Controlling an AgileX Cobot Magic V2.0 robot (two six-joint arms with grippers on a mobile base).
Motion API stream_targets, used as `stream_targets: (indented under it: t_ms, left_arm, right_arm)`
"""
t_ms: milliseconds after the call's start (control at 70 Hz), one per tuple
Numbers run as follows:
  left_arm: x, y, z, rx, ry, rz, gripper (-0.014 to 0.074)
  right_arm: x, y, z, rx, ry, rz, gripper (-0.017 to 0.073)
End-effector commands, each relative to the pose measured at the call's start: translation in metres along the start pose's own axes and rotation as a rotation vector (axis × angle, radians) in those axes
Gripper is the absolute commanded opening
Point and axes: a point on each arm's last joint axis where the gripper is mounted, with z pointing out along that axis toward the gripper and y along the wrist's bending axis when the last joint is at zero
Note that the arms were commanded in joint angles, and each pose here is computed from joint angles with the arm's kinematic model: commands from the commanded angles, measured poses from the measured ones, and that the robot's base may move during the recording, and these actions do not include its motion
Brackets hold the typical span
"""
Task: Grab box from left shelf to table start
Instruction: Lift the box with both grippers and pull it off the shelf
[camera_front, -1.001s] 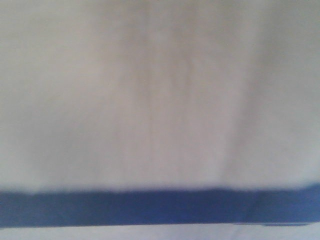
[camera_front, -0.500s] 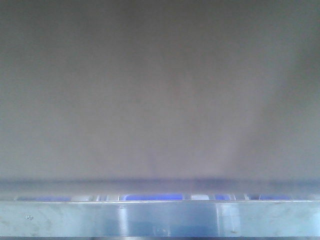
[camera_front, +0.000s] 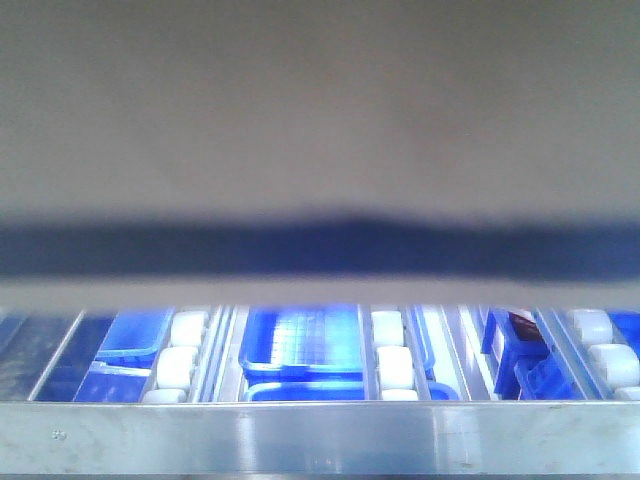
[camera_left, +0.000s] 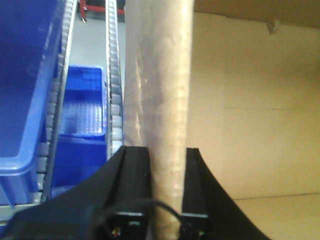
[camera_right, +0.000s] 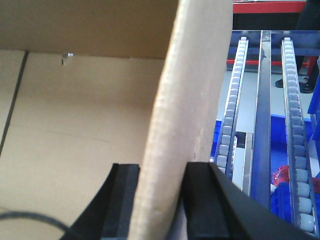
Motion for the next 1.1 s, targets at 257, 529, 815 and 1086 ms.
stream_targets:
  t_ms: [257, 529, 815, 1086]
  left_arm:
    - [-0.015, -0.001, -0.004, 0.008, -0.092, -0.017, -0.0093]
    - [-0.006, 0.001, 0.013, -0.002, -0.035, -0.019, -0.0094]
    - [0.020, 0.006, 0.048, -0.026, 0.115, -0.023, -0.0094]
    - [0.057, 0.013, 0.082, -0.054, 0.285, -0.028, -0.0094]
  right_arm:
    - [-0.018, -0.005, -0.001, 0.073, -0.127, -0.064, 0.0057]
    - [-0.018, -0.005, -0.001, 0.072, -0.126, -0.063, 0.0057]
    - [-0.018, -0.005, -0.001, 0.072, -0.125, -0.063, 0.0057]
    - [-0.018, -0.005, -0.001, 0.072, -0.125, -0.063, 0.0057]
